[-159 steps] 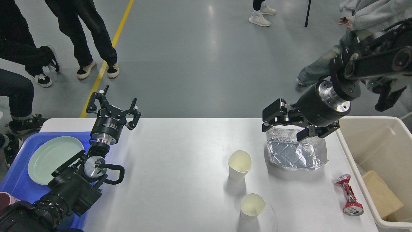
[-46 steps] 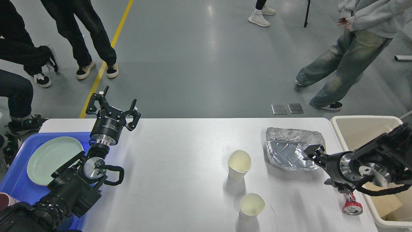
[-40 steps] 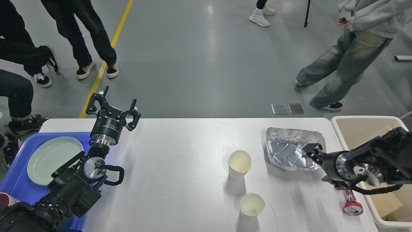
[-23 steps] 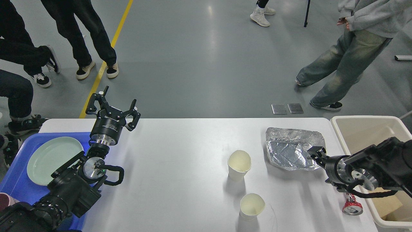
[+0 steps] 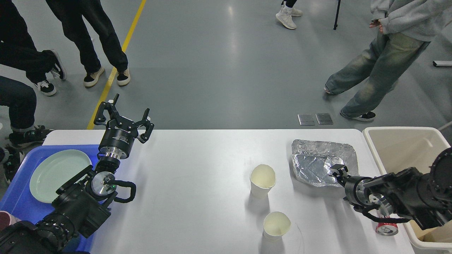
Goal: Tidy desktop
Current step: 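Move the right gripper to the foil tray and grasp its edge, then lift the foil tray with the right gripper and drop it into the white bin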
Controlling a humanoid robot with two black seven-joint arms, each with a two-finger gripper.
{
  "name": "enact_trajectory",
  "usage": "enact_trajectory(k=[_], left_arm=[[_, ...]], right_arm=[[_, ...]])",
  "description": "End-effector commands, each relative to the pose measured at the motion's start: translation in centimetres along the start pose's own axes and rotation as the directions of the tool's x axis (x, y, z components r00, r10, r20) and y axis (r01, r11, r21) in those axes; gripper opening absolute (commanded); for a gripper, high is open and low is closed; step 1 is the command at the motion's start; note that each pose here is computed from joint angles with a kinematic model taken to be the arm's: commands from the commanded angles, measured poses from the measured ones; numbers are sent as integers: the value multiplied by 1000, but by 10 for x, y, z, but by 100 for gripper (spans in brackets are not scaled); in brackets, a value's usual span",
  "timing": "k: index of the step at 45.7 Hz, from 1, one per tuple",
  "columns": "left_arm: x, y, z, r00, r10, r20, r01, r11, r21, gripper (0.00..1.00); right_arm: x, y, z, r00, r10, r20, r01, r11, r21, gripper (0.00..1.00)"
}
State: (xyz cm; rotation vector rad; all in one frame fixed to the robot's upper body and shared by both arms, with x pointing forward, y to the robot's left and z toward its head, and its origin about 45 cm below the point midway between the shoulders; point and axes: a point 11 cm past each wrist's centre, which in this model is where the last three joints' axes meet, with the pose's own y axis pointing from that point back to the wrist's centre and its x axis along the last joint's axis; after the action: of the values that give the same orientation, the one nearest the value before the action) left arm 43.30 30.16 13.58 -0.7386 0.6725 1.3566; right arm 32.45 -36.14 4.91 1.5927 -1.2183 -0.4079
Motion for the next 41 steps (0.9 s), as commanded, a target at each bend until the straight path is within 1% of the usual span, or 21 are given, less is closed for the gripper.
enact_trajectory(k=[1, 2, 3, 4, 20, 27, 31, 34, 41], left_arm=[[0, 0, 0, 1000, 0, 0, 0, 1000, 0, 97], [0, 0, 0, 1000, 0, 0, 0, 1000, 0, 97], [0, 0, 0, 1000, 0, 0, 0, 1000, 0, 97], [0, 0, 0, 1000, 0, 0, 0, 1000, 0, 97], [0, 0, 0, 1000, 0, 0, 0, 1000, 0, 97], [0, 0, 0, 1000, 0, -1, 0, 1000, -1, 97], [0, 0, 0, 1000, 0, -1, 0, 1000, -1, 97], [0, 0, 0, 1000, 0, -1, 0, 1000, -1, 97], [0, 0, 0, 1000, 0, -1, 0, 1000, -1, 97]], right_arm=[[-4, -9, 0, 1000, 15, 0, -15, 1000, 14, 29], [-5, -10, 1, 1000, 13, -1, -13, 1000, 11, 19], [-5, -10, 2, 1000, 12, -2, -12, 1000, 11, 5], [-7, -10, 1, 1000, 8, -3, -8, 1000, 9, 0], [-6, -3, 15, 1000, -8, -11, 7, 999, -35, 0], [-7, 2, 6, 1000, -16, -14, 16, 999, -30, 0], [7, 13, 7, 1000, -6, -30, 5, 999, -49, 0], [20, 26, 3, 997, -7, -72, 2, 998, -62, 0], [58, 73, -14, 950, -19, -311, -7, 996, -85, 0]])
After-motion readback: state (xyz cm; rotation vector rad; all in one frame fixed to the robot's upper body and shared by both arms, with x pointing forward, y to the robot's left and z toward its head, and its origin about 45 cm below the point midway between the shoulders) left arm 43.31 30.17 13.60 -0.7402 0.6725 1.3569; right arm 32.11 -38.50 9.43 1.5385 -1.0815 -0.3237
